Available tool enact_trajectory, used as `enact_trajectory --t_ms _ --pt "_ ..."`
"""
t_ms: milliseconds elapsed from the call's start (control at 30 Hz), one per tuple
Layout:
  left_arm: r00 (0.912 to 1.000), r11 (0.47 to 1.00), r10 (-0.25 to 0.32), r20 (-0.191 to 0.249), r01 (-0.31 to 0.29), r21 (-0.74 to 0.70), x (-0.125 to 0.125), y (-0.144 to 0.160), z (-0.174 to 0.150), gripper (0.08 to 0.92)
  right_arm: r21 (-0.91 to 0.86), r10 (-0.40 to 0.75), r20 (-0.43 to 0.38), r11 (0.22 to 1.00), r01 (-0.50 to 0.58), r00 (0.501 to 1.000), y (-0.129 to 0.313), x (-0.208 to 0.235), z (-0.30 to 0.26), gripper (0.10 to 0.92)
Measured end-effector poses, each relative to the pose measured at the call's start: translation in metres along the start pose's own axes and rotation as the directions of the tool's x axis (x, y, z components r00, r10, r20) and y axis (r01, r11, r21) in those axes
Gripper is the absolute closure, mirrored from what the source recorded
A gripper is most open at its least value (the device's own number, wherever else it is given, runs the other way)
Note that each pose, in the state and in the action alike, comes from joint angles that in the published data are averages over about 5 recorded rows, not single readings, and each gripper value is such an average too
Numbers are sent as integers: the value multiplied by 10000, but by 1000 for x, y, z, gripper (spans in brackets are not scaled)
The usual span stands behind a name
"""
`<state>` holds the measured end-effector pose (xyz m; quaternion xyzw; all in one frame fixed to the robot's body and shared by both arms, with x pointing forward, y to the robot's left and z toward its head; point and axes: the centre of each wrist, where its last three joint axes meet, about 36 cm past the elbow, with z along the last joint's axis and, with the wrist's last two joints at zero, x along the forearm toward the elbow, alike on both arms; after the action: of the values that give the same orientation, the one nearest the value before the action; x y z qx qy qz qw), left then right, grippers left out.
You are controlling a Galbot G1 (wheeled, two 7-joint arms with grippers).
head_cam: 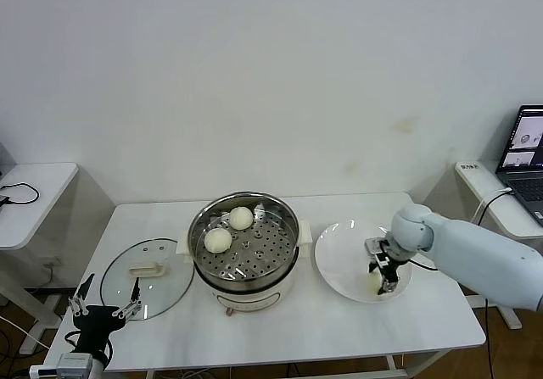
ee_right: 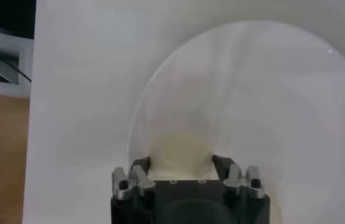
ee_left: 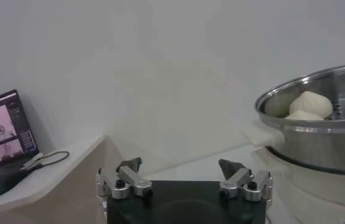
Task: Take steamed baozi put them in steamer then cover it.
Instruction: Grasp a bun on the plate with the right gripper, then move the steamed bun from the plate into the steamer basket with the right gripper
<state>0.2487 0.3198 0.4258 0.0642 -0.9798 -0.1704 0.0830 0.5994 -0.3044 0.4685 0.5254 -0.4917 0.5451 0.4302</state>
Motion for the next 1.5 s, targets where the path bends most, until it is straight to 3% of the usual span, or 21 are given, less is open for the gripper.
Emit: enact_trajectory --t_ms 367,1033,1233,1500 --pt "10000 10000 1 92 -1 -67 -1 2 -3 177 -62 349 142 9994 -348 9993 -12 41 0 438" --pt "9996 9999 101 255 -99 -77 -3 4 -7 177 1223 2394 1042 9601 -2513 9653 -62 214 -82 434" --pt "9996 10000 49 262 -48 -51 -3 4 -7 177 2146 2394 1606 9385 -2706 9575 -64 227 -133 428" --pt "9993 9999 -146 351 146 13 0 6 -11 177 3672 2048 2284 8873 -2791 9518 -64 213 -204 432"
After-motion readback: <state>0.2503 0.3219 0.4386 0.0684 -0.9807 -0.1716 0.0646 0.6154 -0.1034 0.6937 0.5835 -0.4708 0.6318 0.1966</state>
